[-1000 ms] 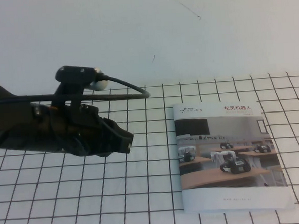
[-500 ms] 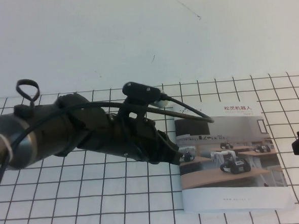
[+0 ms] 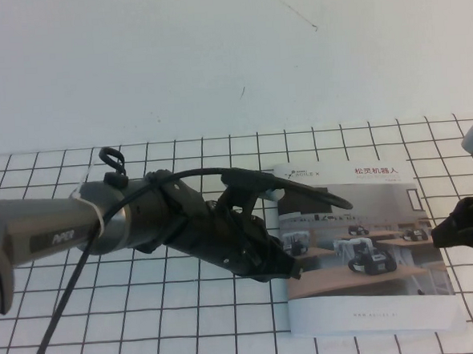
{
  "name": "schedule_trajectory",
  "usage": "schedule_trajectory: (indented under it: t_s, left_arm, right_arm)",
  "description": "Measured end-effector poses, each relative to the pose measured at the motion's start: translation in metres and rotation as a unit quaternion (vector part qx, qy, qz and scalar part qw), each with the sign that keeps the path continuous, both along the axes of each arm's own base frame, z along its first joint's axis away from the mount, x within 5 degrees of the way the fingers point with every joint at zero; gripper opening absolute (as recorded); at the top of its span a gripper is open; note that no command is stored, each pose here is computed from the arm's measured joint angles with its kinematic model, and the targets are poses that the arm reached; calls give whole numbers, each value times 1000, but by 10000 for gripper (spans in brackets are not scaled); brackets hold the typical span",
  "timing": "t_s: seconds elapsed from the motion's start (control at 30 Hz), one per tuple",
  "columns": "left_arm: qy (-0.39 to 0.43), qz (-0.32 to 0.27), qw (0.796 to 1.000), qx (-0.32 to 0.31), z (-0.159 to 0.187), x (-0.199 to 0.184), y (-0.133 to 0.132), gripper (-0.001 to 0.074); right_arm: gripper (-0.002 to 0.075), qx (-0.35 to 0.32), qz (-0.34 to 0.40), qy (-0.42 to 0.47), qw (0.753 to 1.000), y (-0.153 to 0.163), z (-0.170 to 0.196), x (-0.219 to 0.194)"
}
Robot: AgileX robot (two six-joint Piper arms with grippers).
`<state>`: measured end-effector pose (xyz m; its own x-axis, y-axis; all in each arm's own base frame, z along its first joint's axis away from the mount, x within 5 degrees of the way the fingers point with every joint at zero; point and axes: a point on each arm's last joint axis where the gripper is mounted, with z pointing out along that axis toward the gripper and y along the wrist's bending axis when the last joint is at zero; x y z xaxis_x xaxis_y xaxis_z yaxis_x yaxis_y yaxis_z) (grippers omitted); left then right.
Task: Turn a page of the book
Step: Open the closed book
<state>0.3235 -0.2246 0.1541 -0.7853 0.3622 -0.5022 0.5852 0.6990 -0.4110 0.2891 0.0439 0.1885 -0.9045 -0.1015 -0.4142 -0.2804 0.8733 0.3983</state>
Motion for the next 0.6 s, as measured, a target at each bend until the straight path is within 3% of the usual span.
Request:
schedule_trajectory:
  t_s: [0.6]
  left_arm:
    - [25,-1,1000,11,-27,5,-4,-2]
  right_arm:
    - [379,-7,14,-6,1000,0,-48,20]
